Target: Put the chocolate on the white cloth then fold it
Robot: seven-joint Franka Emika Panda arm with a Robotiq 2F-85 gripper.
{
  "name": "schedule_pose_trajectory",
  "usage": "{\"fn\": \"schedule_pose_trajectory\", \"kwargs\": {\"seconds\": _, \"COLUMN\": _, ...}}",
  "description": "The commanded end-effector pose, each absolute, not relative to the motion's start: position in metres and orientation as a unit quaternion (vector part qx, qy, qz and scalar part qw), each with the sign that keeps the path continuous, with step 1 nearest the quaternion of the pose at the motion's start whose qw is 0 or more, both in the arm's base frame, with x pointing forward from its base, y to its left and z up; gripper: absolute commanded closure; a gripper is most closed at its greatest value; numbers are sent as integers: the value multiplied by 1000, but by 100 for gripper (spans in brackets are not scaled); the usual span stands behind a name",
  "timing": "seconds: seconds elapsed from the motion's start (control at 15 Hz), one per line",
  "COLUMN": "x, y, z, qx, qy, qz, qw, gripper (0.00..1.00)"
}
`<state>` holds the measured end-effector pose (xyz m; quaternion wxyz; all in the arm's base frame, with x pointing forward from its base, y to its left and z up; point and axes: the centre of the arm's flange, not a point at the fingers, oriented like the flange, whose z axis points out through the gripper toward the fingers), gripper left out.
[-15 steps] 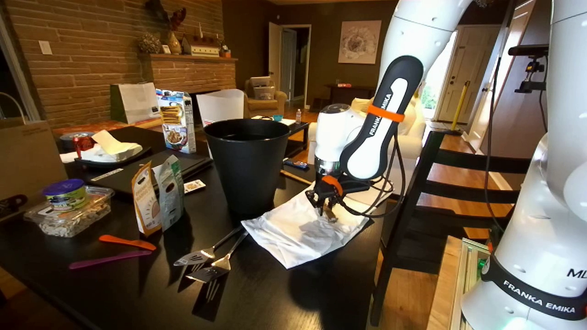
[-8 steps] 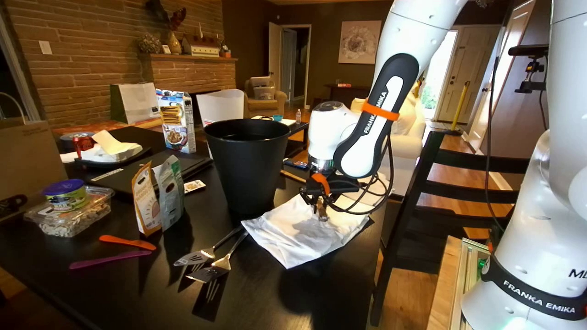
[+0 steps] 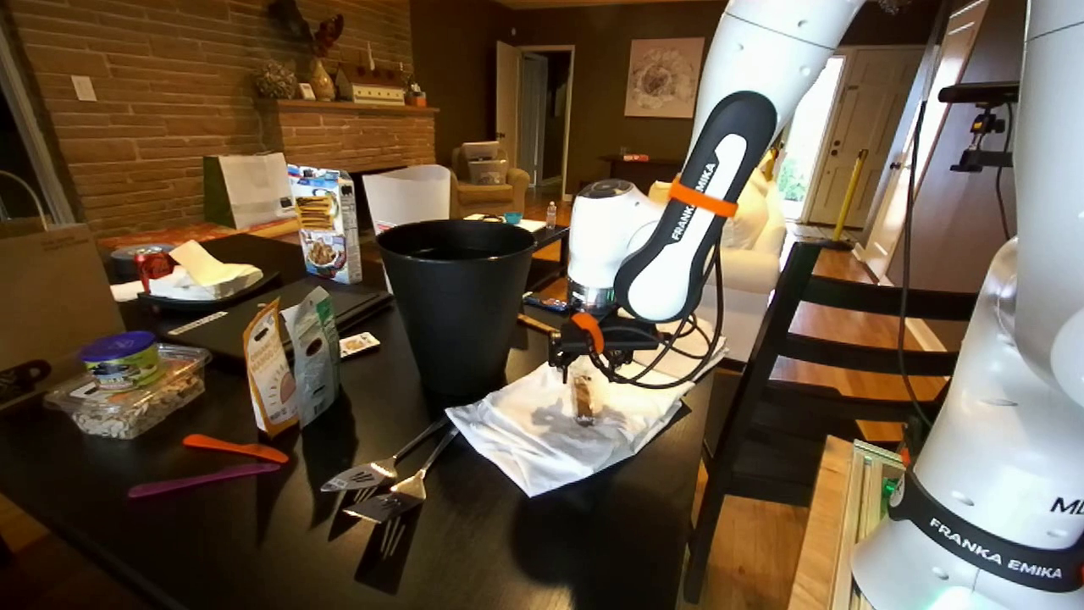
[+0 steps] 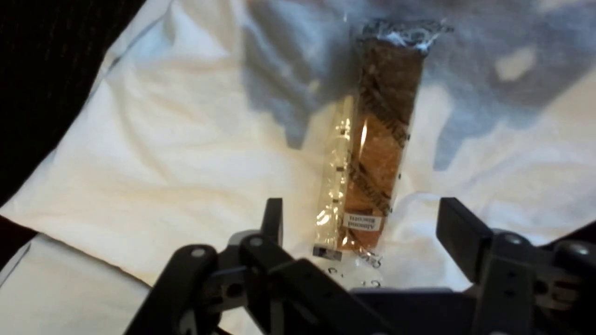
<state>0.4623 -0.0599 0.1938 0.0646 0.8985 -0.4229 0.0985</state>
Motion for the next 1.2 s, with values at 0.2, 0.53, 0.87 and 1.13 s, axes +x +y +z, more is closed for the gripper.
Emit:
{"fn": "schedule_pose_trajectory", "kwargs": {"seconds": 0.2, "x": 482, "y": -104, "z": 230, "qx": 902, "qy": -395, "qz": 153, "qw": 77, "gripper": 0}}
{"fn": "schedule_pose_trajectory", "kwargs": {"seconds": 0.53, "x": 499, "y": -141, "z": 241, "qx": 913, "qy": -355, "qz": 173, "qw": 103, "gripper": 0}}
{"fn": "schedule_pose_trajectory", "kwargs": {"seconds": 0.87, "x": 495, "y": -138, "z": 243, "qx": 910, "qy": -366, "qz": 166, "qw": 103, "gripper": 0}}
{"fn": "schedule_pose_trajectory", "kwargs": {"seconds": 1.13, "x": 521, "y": -155, "z": 217, "qx": 891, "qy": -399, "qz": 181, "qw": 121, "gripper": 0}}
